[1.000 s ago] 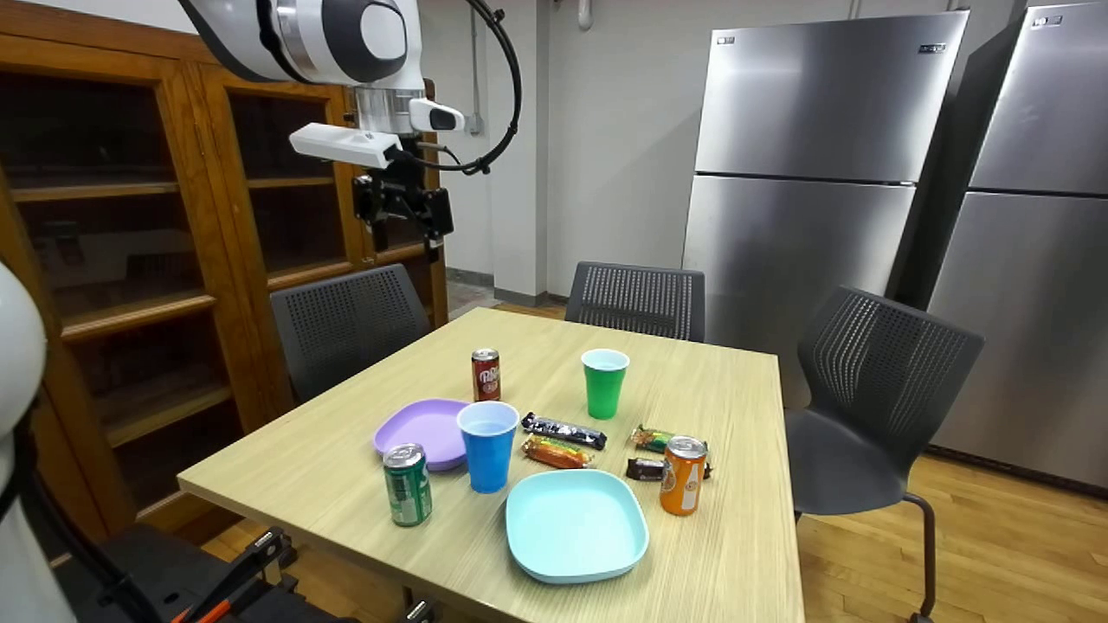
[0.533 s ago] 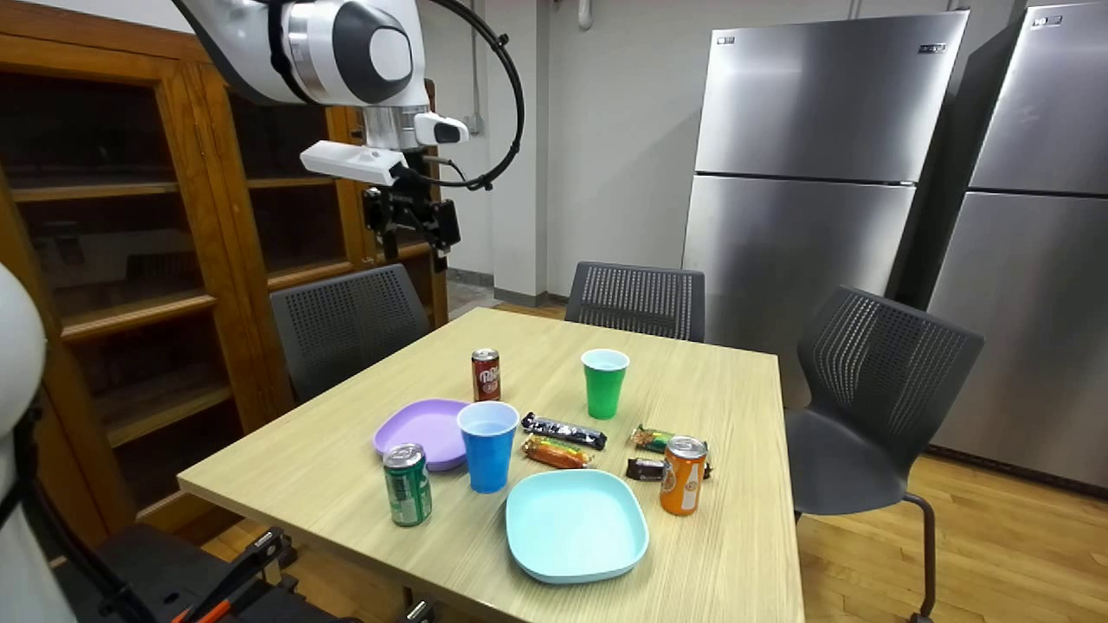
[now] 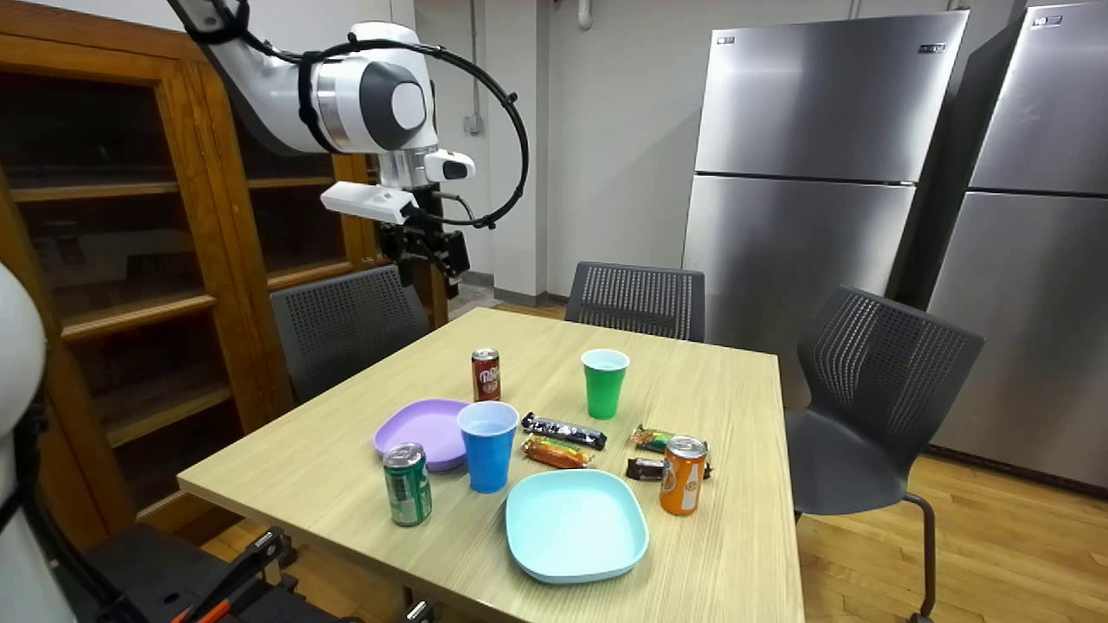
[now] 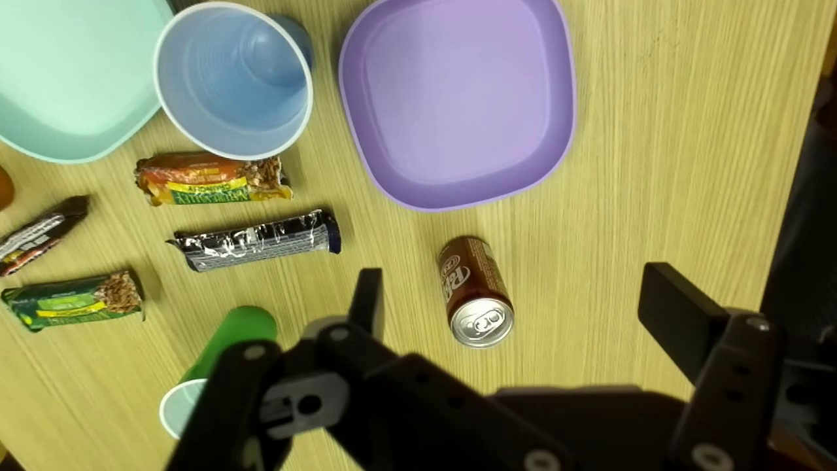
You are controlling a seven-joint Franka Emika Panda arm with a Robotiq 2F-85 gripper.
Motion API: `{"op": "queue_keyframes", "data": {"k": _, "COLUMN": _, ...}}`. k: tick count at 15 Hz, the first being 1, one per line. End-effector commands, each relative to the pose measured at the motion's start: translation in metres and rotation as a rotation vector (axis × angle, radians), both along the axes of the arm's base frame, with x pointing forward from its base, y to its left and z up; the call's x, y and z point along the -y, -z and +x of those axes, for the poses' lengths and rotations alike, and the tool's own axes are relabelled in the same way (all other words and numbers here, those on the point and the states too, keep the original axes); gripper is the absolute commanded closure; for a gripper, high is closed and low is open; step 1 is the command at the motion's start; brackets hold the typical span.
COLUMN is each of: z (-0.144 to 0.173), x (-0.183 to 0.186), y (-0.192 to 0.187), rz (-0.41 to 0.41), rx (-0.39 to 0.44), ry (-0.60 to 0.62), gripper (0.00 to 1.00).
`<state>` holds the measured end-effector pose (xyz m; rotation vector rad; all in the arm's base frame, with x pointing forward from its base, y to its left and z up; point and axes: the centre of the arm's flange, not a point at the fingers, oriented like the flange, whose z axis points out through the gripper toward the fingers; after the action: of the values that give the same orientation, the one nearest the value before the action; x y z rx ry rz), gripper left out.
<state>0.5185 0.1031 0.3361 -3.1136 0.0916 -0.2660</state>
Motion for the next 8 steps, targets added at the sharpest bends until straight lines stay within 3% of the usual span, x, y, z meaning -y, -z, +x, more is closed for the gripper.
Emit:
{"op": "queue_keyframes", "data": {"k": 1, "z": 0.026, "x": -0.01, "y": 0.017, "rz": -0.018, "rx": 0.002, "ry": 0.029, "gripper": 0.0}}
{"op": "queue_keyframes", "data": {"k": 8, "z": 0.061, "x": -0.016, "y": 0.053, "rz": -0.035, "rx": -0.026, "ry": 0.04, "gripper": 0.0}}
